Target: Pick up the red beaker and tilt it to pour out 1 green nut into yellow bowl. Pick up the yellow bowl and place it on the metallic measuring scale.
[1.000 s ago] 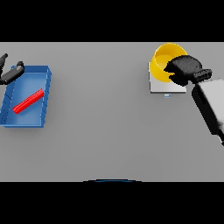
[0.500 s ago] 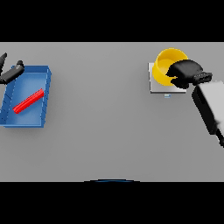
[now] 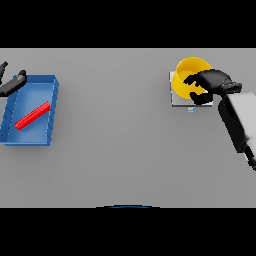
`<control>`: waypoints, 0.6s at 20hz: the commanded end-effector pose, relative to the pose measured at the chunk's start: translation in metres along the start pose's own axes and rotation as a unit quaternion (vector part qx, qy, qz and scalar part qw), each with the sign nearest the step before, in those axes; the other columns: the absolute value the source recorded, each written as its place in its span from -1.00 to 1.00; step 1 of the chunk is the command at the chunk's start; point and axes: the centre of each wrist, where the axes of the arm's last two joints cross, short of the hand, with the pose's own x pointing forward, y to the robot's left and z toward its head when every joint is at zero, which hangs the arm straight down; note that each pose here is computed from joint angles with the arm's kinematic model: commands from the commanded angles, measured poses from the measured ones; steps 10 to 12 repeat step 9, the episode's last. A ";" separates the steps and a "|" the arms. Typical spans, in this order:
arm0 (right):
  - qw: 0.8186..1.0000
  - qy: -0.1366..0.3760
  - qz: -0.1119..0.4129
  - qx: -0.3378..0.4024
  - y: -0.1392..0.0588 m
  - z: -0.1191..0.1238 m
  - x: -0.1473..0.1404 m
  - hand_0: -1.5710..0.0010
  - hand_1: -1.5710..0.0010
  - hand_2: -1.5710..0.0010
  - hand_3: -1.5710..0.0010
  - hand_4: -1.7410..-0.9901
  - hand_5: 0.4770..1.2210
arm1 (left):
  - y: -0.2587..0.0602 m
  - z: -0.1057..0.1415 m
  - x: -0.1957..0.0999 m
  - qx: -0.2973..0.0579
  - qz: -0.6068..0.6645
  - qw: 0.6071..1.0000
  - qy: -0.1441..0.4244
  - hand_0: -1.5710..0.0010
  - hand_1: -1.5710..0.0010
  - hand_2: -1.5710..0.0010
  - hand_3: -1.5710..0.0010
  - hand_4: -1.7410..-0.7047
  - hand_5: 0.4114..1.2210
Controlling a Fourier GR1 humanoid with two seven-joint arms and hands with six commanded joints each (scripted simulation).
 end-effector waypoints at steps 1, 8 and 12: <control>1.000 0.000 0.005 -0.002 -0.004 0.000 0.000 0.51 0.52 0.62 0.67 -0.29 -0.01 | -0.002 -0.001 0.002 -0.002 -0.005 1.000 0.002 1.00 1.00 1.00 1.00 0.76 -0.15; 0.999 0.008 0.023 0.021 -0.001 0.000 0.001 0.90 0.90 0.92 0.93 -0.08 -0.17 | -0.003 -0.002 0.002 0.001 -0.004 1.000 0.001 1.00 1.00 1.00 1.00 0.75 -0.14; 0.999 0.008 0.022 0.022 -0.004 0.001 -0.001 0.92 0.92 0.94 0.94 -0.07 -0.19 | -0.002 -0.001 0.003 0.001 -0.005 1.000 -0.002 1.00 1.00 1.00 1.00 0.75 -0.14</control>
